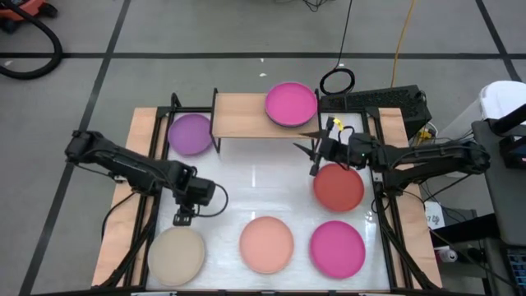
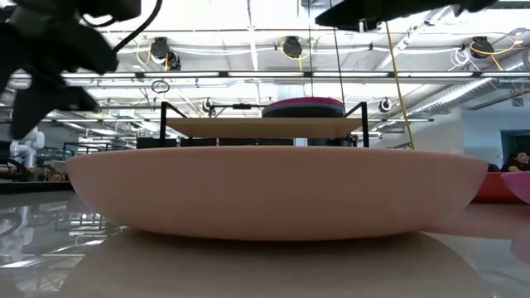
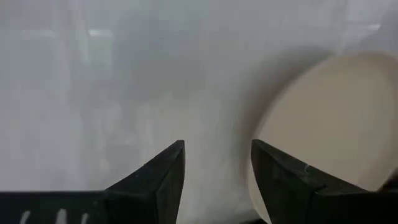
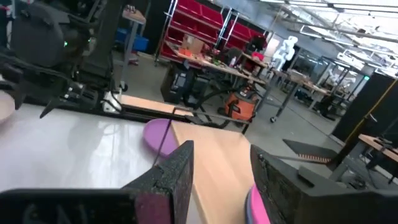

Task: Place and stack plates onto a shelf
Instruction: Stack the white plate on top of the pink plate on the shelf

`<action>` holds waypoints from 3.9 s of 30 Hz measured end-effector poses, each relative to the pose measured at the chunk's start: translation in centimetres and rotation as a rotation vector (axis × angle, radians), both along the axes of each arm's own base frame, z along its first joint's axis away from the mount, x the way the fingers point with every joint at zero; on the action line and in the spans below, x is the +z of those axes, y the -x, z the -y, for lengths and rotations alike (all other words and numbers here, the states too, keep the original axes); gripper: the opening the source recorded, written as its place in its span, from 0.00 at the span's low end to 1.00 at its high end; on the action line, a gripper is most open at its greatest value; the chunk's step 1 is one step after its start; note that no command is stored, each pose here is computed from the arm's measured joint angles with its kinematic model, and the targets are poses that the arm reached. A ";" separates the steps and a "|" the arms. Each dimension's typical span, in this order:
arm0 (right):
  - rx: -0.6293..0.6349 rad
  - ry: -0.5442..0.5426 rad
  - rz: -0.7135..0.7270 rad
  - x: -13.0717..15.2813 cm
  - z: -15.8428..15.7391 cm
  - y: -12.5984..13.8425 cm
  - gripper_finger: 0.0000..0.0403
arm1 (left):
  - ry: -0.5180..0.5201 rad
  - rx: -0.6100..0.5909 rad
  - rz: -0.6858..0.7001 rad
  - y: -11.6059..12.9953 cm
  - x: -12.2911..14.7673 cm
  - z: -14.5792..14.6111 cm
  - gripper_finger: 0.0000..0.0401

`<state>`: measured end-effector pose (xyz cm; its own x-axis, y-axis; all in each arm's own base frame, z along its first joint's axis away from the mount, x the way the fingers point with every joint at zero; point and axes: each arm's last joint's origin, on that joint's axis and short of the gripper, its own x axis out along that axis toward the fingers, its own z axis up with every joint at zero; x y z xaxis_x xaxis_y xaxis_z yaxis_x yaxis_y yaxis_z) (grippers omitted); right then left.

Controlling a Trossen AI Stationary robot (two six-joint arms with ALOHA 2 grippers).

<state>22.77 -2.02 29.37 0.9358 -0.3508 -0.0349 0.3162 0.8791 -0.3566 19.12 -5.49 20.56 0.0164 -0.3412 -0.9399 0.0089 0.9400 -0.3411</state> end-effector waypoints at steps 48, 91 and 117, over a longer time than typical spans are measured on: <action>0.121 -0.031 0.353 5.0 -2.3 6.1 0.35 | 0.226 0.122 0.400 -2.2 0.8 0.4 0.02; 0.128 0.019 0.308 3.0 -2.5 6.2 0.35 | -0.210 0.675 0.912 -16.2 13.0 -34.4 0.11; 0.118 -0.006 0.240 2.3 -2.5 5.9 0.35 | -0.430 0.486 1.270 -11.6 23.8 -29.2 0.51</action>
